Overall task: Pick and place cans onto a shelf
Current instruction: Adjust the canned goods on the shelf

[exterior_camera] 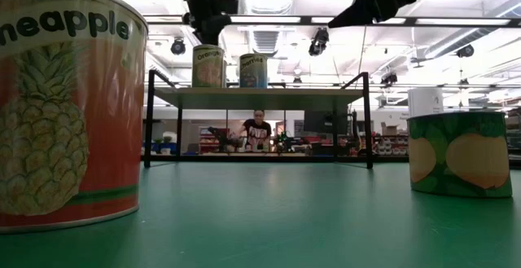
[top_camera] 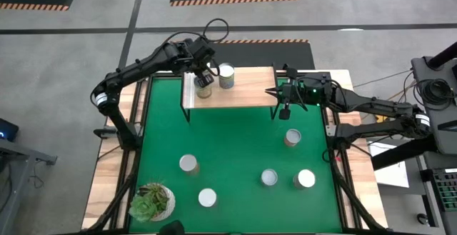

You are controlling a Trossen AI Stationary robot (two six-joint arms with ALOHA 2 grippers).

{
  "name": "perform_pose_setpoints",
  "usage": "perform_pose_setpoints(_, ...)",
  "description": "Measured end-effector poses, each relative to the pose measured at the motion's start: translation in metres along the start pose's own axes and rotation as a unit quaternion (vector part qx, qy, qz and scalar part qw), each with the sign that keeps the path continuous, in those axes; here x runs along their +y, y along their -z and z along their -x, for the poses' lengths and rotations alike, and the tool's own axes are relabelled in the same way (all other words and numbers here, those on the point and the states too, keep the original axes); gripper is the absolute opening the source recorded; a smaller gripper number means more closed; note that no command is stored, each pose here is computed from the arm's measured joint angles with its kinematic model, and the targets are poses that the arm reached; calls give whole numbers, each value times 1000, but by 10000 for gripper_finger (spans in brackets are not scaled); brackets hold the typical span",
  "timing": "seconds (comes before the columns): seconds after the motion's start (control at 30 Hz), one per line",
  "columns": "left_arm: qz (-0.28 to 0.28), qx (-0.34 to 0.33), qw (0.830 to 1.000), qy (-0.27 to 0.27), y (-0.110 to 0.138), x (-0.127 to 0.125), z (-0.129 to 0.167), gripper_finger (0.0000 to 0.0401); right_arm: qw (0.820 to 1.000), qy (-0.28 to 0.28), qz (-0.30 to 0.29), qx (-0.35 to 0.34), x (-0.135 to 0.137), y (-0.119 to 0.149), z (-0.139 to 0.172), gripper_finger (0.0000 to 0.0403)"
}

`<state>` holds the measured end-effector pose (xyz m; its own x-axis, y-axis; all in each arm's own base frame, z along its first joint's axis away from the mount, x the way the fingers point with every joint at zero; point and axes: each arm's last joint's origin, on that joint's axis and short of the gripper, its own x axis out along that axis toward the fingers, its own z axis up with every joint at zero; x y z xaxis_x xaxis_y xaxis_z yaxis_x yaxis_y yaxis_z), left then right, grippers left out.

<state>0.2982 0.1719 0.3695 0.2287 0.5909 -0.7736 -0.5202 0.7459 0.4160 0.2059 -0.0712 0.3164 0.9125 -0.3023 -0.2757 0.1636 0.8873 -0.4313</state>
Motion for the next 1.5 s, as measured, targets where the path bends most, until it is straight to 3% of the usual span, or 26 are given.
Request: perform_pose_setpoints(1.5, 25, 42, 998, 30, 12, -23, 8, 0, 1000, -1, 1, 2, 0, 0, 0, 13)
